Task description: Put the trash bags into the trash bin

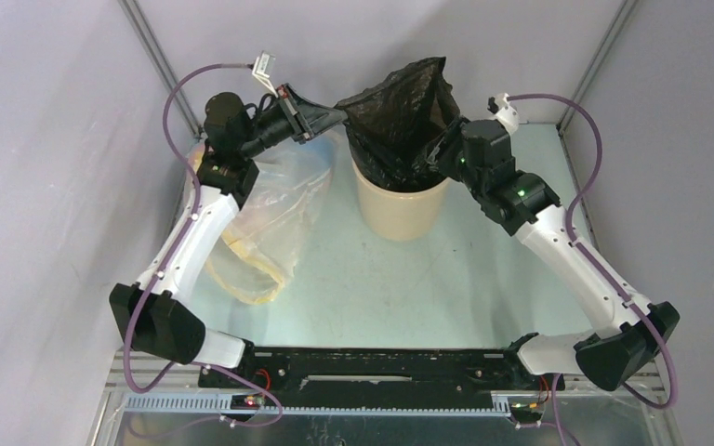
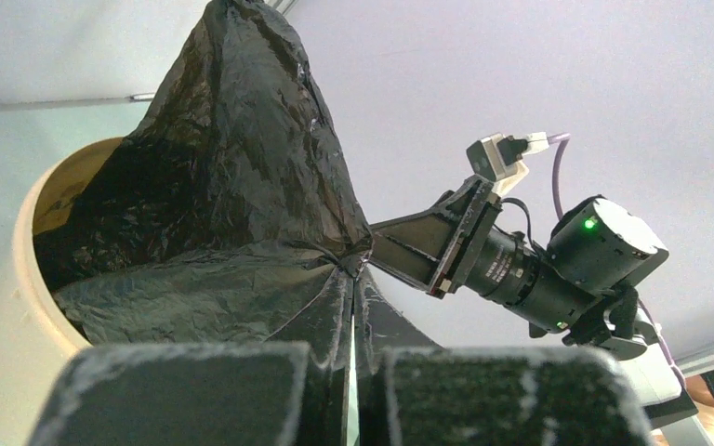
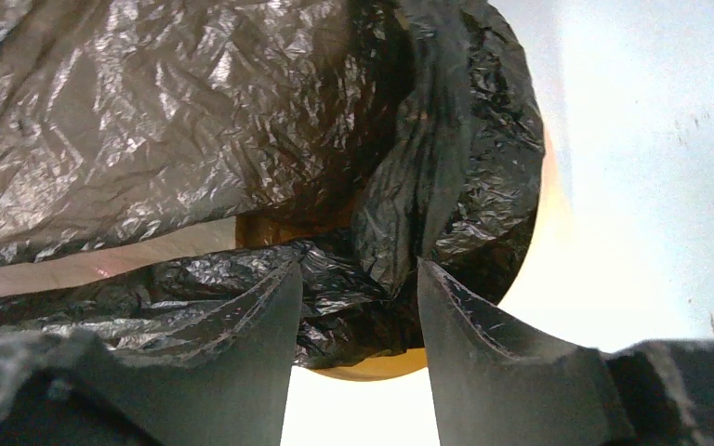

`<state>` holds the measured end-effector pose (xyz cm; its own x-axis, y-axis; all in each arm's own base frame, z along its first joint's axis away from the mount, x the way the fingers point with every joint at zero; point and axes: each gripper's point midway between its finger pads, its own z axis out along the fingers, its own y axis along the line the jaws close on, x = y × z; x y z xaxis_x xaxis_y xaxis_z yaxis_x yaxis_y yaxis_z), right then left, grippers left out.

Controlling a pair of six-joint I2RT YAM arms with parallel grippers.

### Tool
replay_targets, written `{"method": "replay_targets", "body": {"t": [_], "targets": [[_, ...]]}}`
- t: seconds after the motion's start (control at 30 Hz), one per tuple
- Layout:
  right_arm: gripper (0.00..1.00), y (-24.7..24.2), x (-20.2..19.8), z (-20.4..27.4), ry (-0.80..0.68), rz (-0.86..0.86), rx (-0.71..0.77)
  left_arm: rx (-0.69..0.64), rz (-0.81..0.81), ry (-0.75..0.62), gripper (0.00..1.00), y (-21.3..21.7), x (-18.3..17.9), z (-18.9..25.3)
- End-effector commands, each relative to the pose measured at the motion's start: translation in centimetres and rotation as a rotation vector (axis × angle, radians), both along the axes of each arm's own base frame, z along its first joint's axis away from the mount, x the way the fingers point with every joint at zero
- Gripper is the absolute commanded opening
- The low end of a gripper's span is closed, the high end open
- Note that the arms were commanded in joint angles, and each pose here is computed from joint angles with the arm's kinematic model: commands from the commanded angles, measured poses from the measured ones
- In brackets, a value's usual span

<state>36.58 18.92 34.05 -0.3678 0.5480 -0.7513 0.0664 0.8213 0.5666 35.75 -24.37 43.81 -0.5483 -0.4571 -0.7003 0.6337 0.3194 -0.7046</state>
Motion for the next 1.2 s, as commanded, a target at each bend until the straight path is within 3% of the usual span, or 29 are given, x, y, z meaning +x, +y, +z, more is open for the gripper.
{"method": "replay_targets", "body": {"t": [0.0, 0.3, 0.43, 0.9, 0.93, 1.1, 1.17], "targets": [[0.52, -1.1, -0.2, -0.2, 0.027, -0.085, 0.107, 0.007, -0.016, -0.069, 0.00, 0.4, -1.6, 1.5], [0.48, -1.6, 0.8, -2.4, 0.070, -0.103, 0.106, 0.003, -0.023, -0.088, 0.00, 0.5, -2.1, 2.4], [0.39, -1.3, 1.5, -2.8, 0.070, -0.100, 0.110, 0.001, -0.021, -0.096, 0.00, 0.6, -2.4, 2.8], [0.41, -0.6, 3.3, -3.2, 0.052, -0.079, 0.116, -0.004, -0.023, -0.111, 0.00, 1.1, -3.0, 3.6], [0.37, -0.7, 3.3, -3.3, 0.052, -0.081, 0.115, -0.004, -0.023, -0.111, 0.00, 1.1, -3.1, 3.6], [0.01, -1.5, 3.2, -3.2, 0.063, -0.091, 0.118, 0.000, -0.023, -0.114, 0.00, 1.3, -3.4, 3.5], [0.00, -2.0, 2.8, -3.1, 0.067, -0.094, 0.110, 0.002, -0.018, -0.113, 0.00, 1.4, -3.5, 3.3]]}}
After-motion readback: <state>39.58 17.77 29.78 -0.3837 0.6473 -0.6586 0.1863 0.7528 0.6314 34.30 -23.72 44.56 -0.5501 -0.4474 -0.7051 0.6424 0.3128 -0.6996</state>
